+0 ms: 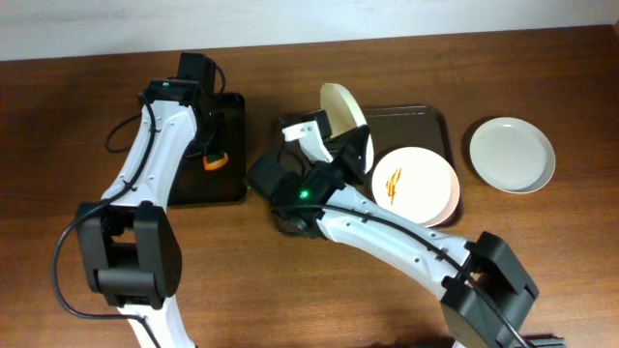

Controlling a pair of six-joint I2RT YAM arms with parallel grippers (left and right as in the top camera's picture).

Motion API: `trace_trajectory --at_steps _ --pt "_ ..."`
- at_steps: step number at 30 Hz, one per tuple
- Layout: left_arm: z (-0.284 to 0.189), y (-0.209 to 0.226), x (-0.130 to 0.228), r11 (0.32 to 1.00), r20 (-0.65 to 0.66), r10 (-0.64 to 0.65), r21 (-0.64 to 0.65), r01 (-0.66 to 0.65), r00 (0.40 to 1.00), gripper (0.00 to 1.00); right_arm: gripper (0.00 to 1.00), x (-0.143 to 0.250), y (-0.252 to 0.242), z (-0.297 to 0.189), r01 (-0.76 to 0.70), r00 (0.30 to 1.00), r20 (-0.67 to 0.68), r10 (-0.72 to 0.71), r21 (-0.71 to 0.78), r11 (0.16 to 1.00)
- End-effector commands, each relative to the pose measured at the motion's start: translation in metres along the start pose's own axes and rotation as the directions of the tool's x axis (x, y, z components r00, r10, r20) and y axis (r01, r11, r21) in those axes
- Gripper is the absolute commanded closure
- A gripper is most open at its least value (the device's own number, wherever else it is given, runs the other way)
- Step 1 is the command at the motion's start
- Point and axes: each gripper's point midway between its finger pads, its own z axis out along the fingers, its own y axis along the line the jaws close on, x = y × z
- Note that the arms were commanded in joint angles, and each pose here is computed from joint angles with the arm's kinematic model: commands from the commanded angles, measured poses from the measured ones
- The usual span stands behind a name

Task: Clean dirty plates on tray and stack at the side
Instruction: 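Lift the back plate with the right gripper and stack it on the side plate, then move the right gripper back to grip the remaining plate's rim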

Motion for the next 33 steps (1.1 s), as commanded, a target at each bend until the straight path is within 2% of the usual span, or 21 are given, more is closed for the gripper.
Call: trace_trajectory --at_steps 1,3,5,6,8,9,13,14,16,19,22,25,29,31,32,33 --pt "0.003 -0.001 0.002 1.0 -0.011 0.016 0.007 -0.016 1.0 1.0 0.96 -0.016 -0.019 -0.009 -0.059 0.997 0.044 0.058 0.041 0.997" --pt "0.003 -0.001 0.002 1.0 -0.011 0.016 0.006 -0.016 1.0 1.0 0.96 -0.008 0.002 -0.007 -0.095 0.995 -0.016 0.094 -0.075 0.993" --pt "0.003 -0.001 0.002 1.0 -0.012 0.019 0.006 -0.019 1.0 1.0 0.96 0.009 0.029 -0.001 -0.21 0.972 -0.148 0.181 -0.215 0.954" --pt "0.003 -0.001 0.002 1.0 -0.012 0.019 0.006 -0.019 1.0 1.0 0.96 0.02 0.041 0.007 -0.338 0.926 -0.26 0.274 -0.248 0.908" --pt "0.003 -0.001 0.002 1.0 -0.012 0.02 0.006 -0.02 1.0 1.0 0.96 0.046 0.044 0.031 -0.475 0.828 -0.442 0.345 -0.226 0.85" --pt "0.003 -0.001 0.002 1.0 -0.012 0.019 0.006 -0.019 1.0 1.0 0.96 0.073 0.017 0.052 -0.619 0.668 -0.562 0.488 -0.056 0.784" --pt "0.003 -0.001 0.002 1.0 -0.011 0.02 0.007 -0.02 1.0 1.0 0.96 0.136 -0.072 0.108 -0.749 0.262 -0.644 0.718 0.334 0.573" --pt "0.003 -0.001 0.002 1.0 -0.012 0.02 0.006 -0.02 1.0 1.0 0.96 0.151 -0.083 0.12 -0.737 0.209 -0.641 0.738 0.394 0.55" --pt "0.003 -0.001 0.002 1.0 -0.011 0.02 0.007 -0.02 1.0 1.0 0.96 0.201 -0.109 0.145 -0.681 0.052 -0.617 0.785 0.553 0.48" --pt "0.003 -0.001 0.002 1.0 -0.01 0.019 0.007 -0.019 1.0 1.0 0.96 0.267 -0.138 0.166 -0.593 -0.11 -0.543 0.832 0.708 0.384" --pt "0.003 -0.001 0.002 1.0 -0.01 0.019 0.007 -0.019 1.0 1.0 0.96 0.289 -0.13 0.199 -0.693 -0.081 -0.627 0.775 0.594 0.408" --pt "0.003 -0.001 0.002 1.0 -0.01 0.02 0.007 -0.02 1.0 1.0 0.96 0.302 -0.125 0.208 -0.707 -0.108 -0.612 0.784 0.602 0.372" --pt "0.003 -0.001 0.001 1.0 -0.009 0.02 0.007 -0.02 1.0 1.0 0.96 0.322 -0.101 0.212 -0.666 -0.123 -0.647 0.752 0.616 0.42" --pt "0.003 -0.001 0.002 0.999 -0.009 0.032 0.007 -0.032 0.999 1.0 0.86 0.338 -0.085 0.212 -0.633 -0.134 -0.673 0.727 0.623 0.46" --pt "0.003 -0.001 0.002 0.999 -0.009 0.042 0.007 -0.042 0.999 1.0 0.71 0.339 -0.084 0.213 -0.636 -0.113 -0.695 0.71 0.6 0.486" --pt "0.003 -0.001 0.001 0.999 -0.008 0.042 0.008 -0.042 0.999 1.0 0.45 0.338 -0.085 0.214 -0.64 -0.093 -0.706 0.702 0.583 0.501"
